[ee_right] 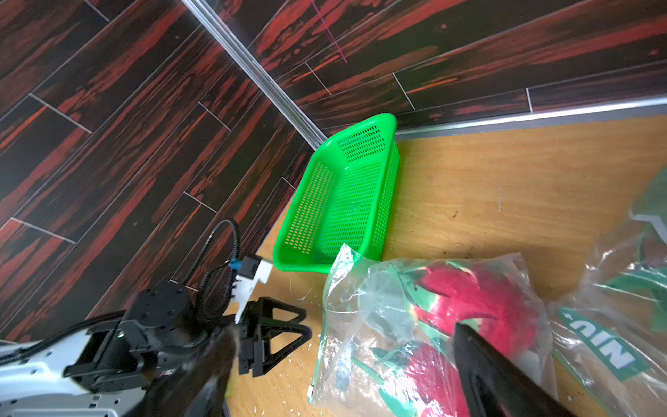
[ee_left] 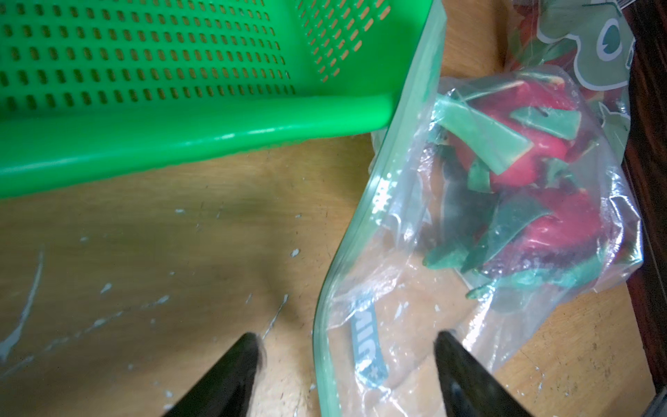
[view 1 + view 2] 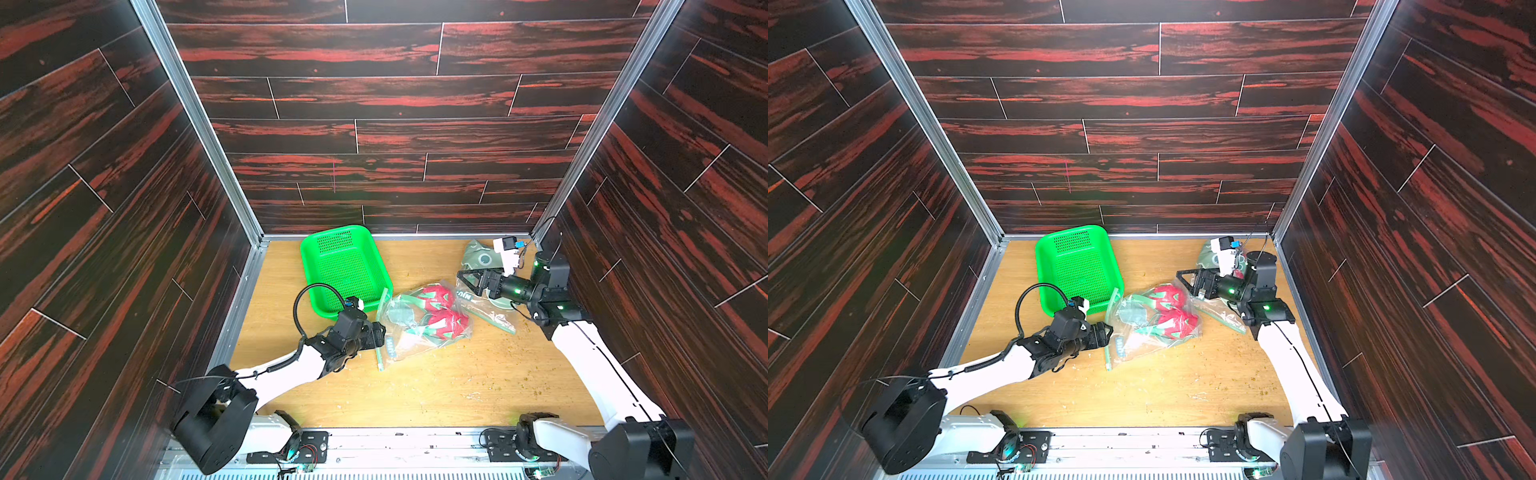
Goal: Open the zip-top bag and take out the dragon fruit
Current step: Pick up the zipper food storage bag at the center of the board.
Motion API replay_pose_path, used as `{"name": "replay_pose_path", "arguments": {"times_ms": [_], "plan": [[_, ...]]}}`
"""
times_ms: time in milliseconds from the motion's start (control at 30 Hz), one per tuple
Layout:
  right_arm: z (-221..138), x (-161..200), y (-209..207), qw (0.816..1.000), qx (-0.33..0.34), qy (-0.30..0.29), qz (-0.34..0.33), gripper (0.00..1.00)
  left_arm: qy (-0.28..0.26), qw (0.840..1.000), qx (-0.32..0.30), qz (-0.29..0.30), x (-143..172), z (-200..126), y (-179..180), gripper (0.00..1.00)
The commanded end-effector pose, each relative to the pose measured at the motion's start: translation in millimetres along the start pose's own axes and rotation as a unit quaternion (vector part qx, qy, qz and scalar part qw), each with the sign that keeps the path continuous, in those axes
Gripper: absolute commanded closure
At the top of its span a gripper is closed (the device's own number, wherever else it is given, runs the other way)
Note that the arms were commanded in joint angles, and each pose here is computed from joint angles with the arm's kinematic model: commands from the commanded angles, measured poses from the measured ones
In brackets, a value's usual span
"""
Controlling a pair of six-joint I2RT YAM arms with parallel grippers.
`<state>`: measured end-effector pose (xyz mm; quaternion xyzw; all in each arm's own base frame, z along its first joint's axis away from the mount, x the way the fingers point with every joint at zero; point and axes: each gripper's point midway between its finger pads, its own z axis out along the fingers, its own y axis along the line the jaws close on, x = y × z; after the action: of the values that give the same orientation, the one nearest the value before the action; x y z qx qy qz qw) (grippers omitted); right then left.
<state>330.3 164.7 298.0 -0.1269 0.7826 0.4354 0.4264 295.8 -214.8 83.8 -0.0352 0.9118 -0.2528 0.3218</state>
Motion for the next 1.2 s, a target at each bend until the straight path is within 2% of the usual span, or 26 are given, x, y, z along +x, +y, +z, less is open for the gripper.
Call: {"name": "replay_pose_path", "arguments": {"times_ms": [0, 133, 300, 467, 600, 767, 1000, 1167], "plan": [[-1.1, 0.6, 12.4, 1.0, -0.021, 0.003, -0.021, 0.03, -0.015, 1.0, 0.011, 0.019, -8.9, 7.3, -6.9, 0.21], [-3.2, -0.4, 19.7, 0.999, -0.03, 0.002, -0.032, 0.03, -0.008, 0.999, 0.011, 0.041, -7.4, 19.8, -7.5, 0.21], [-6.2, -2.4, 27.1, 0.998, -0.04, 0.003, -0.043, 0.03, -0.002, 0.997, 0.03, 0.064, -8.9, 27.2, -16.9, 0.29], [-10.6, -9.6, 35.5, 0.997, -0.046, -0.004, -0.056, 0.03, -0.002, 0.992, 0.087, 0.093, -18.2, 18.5, -46.2, 0.58], [-14.1, -19.7, 47.9, 0.996, -0.064, -0.014, -0.068, 0.03, -0.001, 0.99, 0.084, 0.117, -30.8, 5.1, -56.9, 0.78], [-19.0, -33.6, 61.6, 0.993, -0.081, -0.03, -0.086, 0.03, 0.0, 0.986, 0.085, 0.145, -48.1, -12.2, -72.9, 0.99], [-21.6, -45.4, 71.3, 0.989, -0.093, -0.042, -0.106, 0.03, -0.007, 0.981, 0.092, 0.172, -68.3, -35.3, -92.9, 1.0], [-20.0, -51.0, 78.3, 0.984, -0.116, -0.043, -0.132, 0.03, 0.011, 0.971, 0.115, 0.21, -92.2, -57.6, -127.0, 1.0]]}}
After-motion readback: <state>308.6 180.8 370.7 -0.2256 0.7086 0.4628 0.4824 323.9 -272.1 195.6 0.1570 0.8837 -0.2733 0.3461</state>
